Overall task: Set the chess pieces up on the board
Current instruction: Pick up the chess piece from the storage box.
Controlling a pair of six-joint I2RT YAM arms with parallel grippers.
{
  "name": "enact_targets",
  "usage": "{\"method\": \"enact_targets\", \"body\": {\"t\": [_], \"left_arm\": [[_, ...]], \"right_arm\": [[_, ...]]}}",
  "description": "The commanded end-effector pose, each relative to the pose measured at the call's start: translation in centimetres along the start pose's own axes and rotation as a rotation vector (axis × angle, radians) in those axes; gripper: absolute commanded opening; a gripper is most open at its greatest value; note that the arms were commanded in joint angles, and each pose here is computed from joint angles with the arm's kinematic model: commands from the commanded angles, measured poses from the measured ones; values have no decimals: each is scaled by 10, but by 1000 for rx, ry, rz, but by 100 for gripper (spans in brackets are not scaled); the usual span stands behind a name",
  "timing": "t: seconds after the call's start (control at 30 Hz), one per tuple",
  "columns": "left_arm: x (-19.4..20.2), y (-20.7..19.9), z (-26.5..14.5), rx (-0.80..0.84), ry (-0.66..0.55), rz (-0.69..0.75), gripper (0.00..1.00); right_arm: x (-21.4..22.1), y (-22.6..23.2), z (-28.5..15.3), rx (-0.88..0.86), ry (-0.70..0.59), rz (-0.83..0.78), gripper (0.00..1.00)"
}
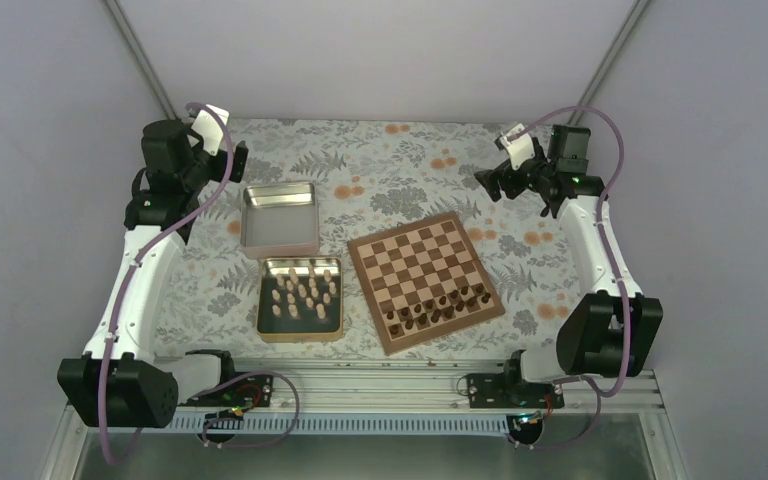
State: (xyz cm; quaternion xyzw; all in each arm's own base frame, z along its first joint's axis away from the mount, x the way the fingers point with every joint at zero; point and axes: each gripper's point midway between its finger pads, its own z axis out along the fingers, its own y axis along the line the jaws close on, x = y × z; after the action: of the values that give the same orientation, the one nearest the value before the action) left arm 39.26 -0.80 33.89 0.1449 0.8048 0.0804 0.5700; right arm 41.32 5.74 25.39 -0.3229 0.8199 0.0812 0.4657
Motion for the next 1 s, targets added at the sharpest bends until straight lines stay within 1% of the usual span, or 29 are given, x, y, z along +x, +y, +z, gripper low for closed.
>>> {"method": "enact_targets", "body": {"t": [0.0, 0.13, 0.43, 0.57, 0.67, 0.73, 0.87, 0.97], "left_arm": [[-1, 2, 0, -3, -6, -10, 100], [-3, 2, 0, 5, 5, -18, 100], [-8, 2, -7, 1, -25, -7, 100], [-8, 4, -5, -9, -22, -1, 100], [-9, 3, -1, 1, -16, 1, 100], [-9, 3, 1, 3, -11, 0, 100], [-4, 4, 6, -6, 4, 10, 100], [-1, 4, 7, -7, 11, 24, 100]], "right_arm": [[-11, -5, -3, 27, -7, -21, 100], [-11, -6, -4, 32, -5, -29, 100], [-5, -8, -1, 52, 18, -49, 100], [-15, -3, 7, 55, 33, -83, 100], [-30, 36, 23, -40, 70, -157, 100], [-40, 74, 31, -129, 87, -226, 100], [-62, 150, 38, -302, 67, -339, 100], [-63, 214, 41, -479, 79, -426, 100]]}}
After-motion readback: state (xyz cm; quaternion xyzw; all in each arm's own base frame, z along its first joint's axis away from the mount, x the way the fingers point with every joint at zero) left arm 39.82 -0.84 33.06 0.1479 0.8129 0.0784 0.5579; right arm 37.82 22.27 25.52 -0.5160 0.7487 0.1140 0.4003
